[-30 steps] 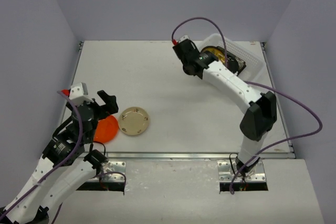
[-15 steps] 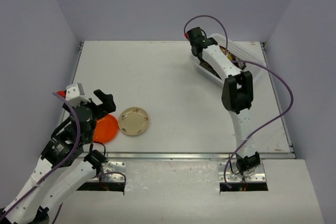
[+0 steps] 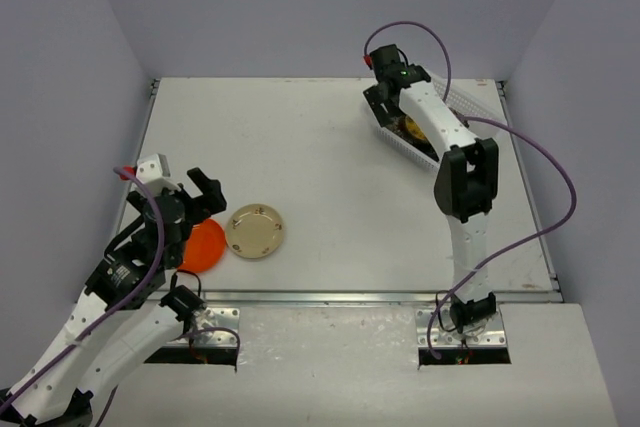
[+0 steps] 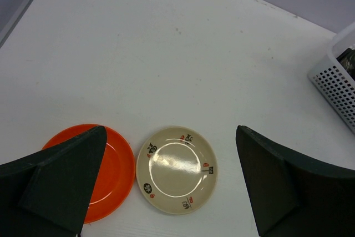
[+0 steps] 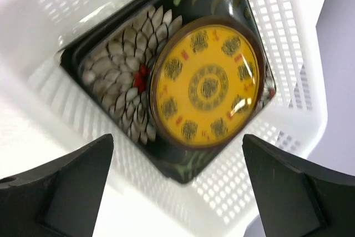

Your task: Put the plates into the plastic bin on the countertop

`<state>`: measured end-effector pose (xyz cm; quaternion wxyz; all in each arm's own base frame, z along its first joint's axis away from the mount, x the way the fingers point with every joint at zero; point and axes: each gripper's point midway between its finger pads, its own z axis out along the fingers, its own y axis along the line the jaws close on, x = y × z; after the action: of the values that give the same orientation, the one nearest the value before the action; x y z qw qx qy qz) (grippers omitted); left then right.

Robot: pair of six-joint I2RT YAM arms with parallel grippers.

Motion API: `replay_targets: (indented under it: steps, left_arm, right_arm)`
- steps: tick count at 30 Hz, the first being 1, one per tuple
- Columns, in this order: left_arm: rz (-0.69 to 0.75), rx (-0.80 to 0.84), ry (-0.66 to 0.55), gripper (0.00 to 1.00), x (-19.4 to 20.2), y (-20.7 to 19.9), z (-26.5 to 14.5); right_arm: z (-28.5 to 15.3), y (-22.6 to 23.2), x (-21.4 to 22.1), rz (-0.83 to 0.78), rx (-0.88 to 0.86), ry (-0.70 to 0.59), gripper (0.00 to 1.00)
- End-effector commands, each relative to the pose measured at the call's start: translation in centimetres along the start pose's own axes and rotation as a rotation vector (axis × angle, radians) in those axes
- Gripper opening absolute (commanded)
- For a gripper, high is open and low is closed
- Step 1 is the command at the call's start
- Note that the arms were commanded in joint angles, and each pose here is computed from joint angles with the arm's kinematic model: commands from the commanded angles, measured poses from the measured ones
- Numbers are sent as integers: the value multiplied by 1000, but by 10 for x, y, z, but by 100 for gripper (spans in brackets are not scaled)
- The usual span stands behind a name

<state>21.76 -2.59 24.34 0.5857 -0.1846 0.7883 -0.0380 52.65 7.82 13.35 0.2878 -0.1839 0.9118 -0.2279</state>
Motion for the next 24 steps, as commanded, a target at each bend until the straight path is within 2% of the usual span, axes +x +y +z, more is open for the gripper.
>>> replay_targets:
  steps: [1, 3, 5, 6, 8, 11, 16, 24]
  left_arm:
    - [-35, 10, -55, 100, -19, -2, -5]
    - [-51, -16, -72, 100, -22, 5, -7]
    - [-76, -45, -90, 100, -25, 12, -10]
    - [-90, -53, -100, 100, -27, 15, -11]
    - [-98, -52, -106, 100, -27, 16, -12]
    - [-94, -56, -104, 100, -26, 17, -11]
    - [-87, -66, -96, 100, -25, 17, -10]
    - [-87, -55, -94, 100, -24, 16, -10]
  right_arm:
    - [-113, 14, -28, 195, -172, -236, 99]
    - [-155, 61, -38, 275, -408, -383, 99]
    - [-186, 113, -4, 336, -655, -409, 99]
    - [-208, 149, 5, 372, -860, -447, 99]
    - [-235, 198, 16, 361, -1019, -487, 98]
    - [-237, 264, 42, 425, -1149, -372, 95]
    - [-229, 338, 57, 500, -1259, -239, 88]
    - [-174, 390, 83, 607, -1173, -55, 74]
